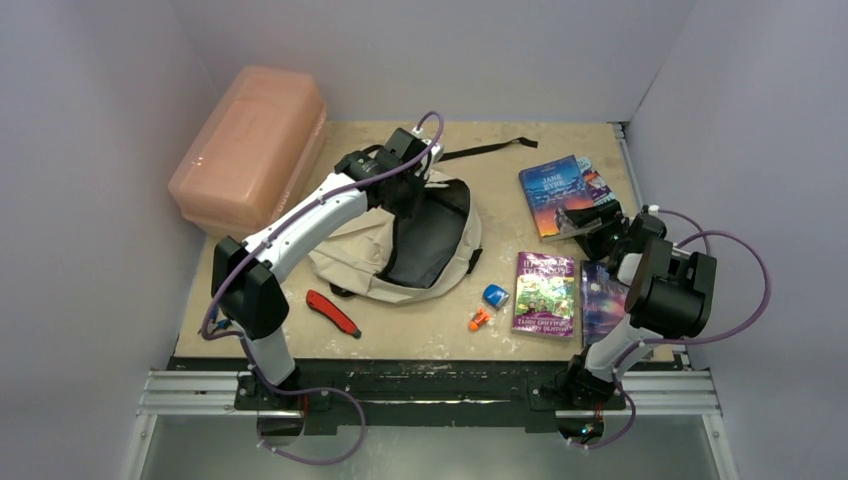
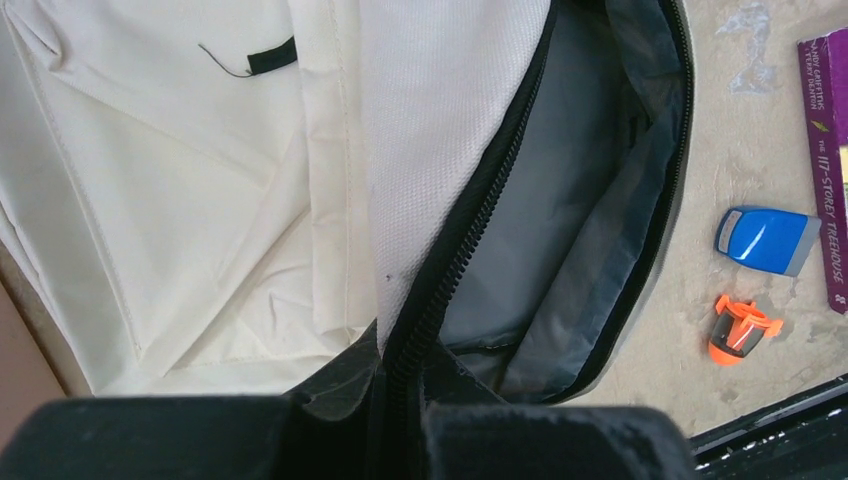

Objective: Pack the student bag
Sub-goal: Pick up the book from the center of the board.

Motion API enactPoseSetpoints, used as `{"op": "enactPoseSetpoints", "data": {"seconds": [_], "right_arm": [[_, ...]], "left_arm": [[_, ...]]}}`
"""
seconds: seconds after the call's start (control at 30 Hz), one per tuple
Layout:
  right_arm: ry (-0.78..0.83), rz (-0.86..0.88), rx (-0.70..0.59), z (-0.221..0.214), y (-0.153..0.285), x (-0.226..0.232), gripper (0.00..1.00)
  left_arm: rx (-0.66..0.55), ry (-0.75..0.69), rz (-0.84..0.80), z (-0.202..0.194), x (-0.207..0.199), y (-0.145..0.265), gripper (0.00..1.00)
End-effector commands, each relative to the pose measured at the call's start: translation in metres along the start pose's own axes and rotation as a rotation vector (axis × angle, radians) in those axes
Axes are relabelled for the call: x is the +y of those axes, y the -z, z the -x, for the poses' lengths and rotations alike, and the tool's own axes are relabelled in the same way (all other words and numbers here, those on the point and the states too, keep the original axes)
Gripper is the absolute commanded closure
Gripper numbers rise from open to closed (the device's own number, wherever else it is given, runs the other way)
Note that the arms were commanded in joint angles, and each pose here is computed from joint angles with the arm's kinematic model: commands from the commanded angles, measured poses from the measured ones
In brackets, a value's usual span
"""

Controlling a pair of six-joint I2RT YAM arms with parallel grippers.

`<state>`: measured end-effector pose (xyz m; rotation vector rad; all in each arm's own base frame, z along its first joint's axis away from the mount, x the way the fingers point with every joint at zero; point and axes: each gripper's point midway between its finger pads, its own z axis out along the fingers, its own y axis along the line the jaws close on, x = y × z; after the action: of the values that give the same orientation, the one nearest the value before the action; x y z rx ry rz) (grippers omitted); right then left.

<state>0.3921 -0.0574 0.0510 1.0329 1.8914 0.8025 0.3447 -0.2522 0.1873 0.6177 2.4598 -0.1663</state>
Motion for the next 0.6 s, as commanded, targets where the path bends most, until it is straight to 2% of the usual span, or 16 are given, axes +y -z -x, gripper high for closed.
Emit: {"op": "enactPoseSetpoints", "data": {"seconds": [0.0, 0.17, 0.37, 0.57], "right_arm": [[-0.031, 0.083, 0.01, -0.007, -0.004, 0.004, 0.1], [-0.059, 0.122, 0.013, -0.012, -0.01, 0.001, 0.12], [-0.104, 0.198, 0.005, -0.016, -0.011, 0.005, 0.21], [-0.131, 0.282, 0.002, -0.017, -0.009, 0.014, 0.5]], "left_arm": [[-0.053, 0.025, -0.042, 0.019, -0.006, 0.012, 1.0], [-0.051, 0.019, -0.043, 0.018, -0.006, 0.013, 1.0], [-0.062, 0.017, -0.041, 0.02, -0.005, 0.016, 1.0], [-0.058, 0.018, -0.044, 0.019, -0.005, 0.016, 1.0]]}}
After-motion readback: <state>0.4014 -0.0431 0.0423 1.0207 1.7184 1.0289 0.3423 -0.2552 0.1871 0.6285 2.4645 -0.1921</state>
